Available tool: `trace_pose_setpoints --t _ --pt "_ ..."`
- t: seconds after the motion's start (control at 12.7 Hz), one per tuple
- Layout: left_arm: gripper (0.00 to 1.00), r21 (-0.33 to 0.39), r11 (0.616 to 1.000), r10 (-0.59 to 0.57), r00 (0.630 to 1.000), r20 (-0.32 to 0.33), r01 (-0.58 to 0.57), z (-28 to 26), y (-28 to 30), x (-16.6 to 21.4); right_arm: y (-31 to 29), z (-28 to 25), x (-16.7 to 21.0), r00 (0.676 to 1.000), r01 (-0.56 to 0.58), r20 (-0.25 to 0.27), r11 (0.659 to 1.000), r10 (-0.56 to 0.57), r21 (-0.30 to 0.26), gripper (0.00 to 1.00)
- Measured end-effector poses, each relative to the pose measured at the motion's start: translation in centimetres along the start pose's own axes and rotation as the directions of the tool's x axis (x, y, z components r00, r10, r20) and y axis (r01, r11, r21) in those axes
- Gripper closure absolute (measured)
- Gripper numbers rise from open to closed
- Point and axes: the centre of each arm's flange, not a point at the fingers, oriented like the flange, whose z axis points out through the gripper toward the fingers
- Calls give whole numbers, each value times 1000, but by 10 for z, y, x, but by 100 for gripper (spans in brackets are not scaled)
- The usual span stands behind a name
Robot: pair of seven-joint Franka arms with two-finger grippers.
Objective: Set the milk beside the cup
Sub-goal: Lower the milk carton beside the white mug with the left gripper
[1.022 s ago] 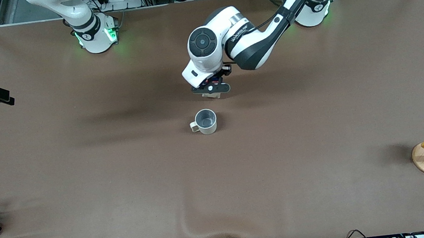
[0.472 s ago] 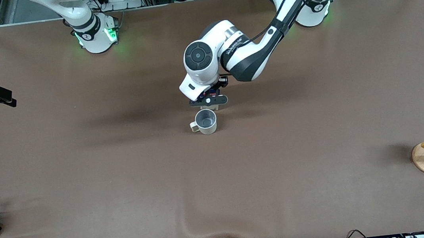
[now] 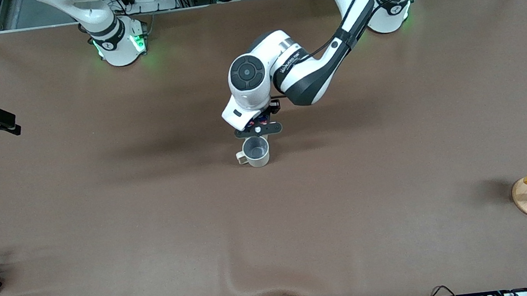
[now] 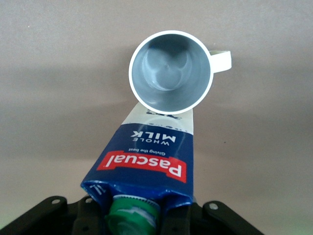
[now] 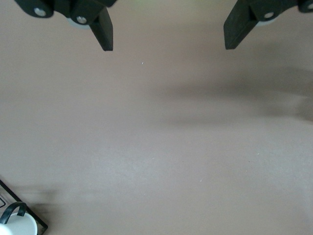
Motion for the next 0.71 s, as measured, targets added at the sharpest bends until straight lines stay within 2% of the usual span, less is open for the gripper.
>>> trace_pose_setpoints --t 0.16,0.24,0.31,0.39,0.55,0.63,0.71 --pt "58 2 1000 -4 1000 1 4 4 -1 3 0 0 0 1000 1 -1 1000 -1 0 0" --pt "51 1 1000 -8 1000 -1 8 3 -2 4 -1 2 1 1000 2 3 1000 -2 0 0" --pt "51 -4 1000 -14 1000 -6 14 2 -2 6 -2 5 1 1000 4 9 1000 -4 1 0" --pt "43 -20 999 -32 999 -18 32 -1 0 8 -2 9 1 1000 4 18 1000 -5 1 0" --pt "21 -57 995 -81 996 -42 79 -6 3 11 -2 15 1 1000 4 30 1000 -4 2 0" --pt "14 -69 994 -92 995 -50 88 -9 4 13 -2 16 1 1000 4 30 1000 -5 2 0" --pt "14 -80 992 -98 994 -58 93 -13 4 14 -2 16 1 1000 5 26 1000 -5 2 0"
